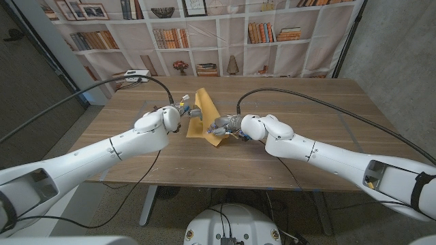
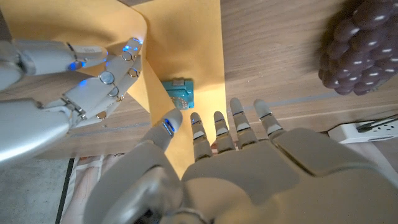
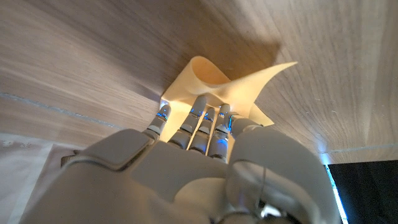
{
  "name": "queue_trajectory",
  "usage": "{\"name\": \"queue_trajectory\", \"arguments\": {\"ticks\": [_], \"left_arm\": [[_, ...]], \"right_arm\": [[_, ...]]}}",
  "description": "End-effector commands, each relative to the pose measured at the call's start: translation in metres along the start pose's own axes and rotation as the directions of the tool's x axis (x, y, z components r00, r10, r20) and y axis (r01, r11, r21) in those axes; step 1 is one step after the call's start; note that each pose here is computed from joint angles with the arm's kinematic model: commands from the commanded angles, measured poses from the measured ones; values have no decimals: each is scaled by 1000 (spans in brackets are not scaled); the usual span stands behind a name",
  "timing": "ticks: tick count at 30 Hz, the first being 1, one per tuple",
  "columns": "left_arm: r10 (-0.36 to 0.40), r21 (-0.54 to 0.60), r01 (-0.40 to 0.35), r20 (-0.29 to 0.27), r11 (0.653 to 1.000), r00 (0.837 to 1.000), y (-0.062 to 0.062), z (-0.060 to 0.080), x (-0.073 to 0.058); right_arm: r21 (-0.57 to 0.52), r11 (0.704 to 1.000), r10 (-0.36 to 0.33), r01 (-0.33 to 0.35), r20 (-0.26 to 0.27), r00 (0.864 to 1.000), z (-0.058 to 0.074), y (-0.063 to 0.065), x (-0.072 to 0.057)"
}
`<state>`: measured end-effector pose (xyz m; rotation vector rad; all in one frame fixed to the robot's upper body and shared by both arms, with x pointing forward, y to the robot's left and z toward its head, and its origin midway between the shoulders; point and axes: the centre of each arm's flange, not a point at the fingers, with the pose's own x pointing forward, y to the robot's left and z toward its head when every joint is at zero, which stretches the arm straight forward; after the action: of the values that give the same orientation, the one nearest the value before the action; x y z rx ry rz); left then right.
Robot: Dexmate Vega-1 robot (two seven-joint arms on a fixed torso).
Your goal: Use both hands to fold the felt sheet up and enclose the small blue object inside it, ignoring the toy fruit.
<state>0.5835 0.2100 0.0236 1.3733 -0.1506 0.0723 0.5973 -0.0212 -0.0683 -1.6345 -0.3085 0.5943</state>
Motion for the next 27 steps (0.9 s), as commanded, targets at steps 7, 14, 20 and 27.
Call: {"name": "queue_trajectory", "arguments": {"ticks": [7, 14, 20, 27], "left_arm": [[220, 149, -189, -237, 971, 946, 36, -1, -59], [264, 318, -161, -314, 934, 912, 11, -1, -39], [341, 237, -275, -308, 932, 888, -1, -16, -24], [174, 54, -166, -230, 985, 958, -25, -39, 19]], "right_arm": [[-105, 994, -29, 11, -174, 984, -19, 15, 11], [-93, 996, -22, 7, -165, 986, -21, 16, 10], [-80, 997, -29, 16, -154, 988, -23, 17, 7], [-70, 997, -38, 29, -127, 991, -24, 16, 3]]}}
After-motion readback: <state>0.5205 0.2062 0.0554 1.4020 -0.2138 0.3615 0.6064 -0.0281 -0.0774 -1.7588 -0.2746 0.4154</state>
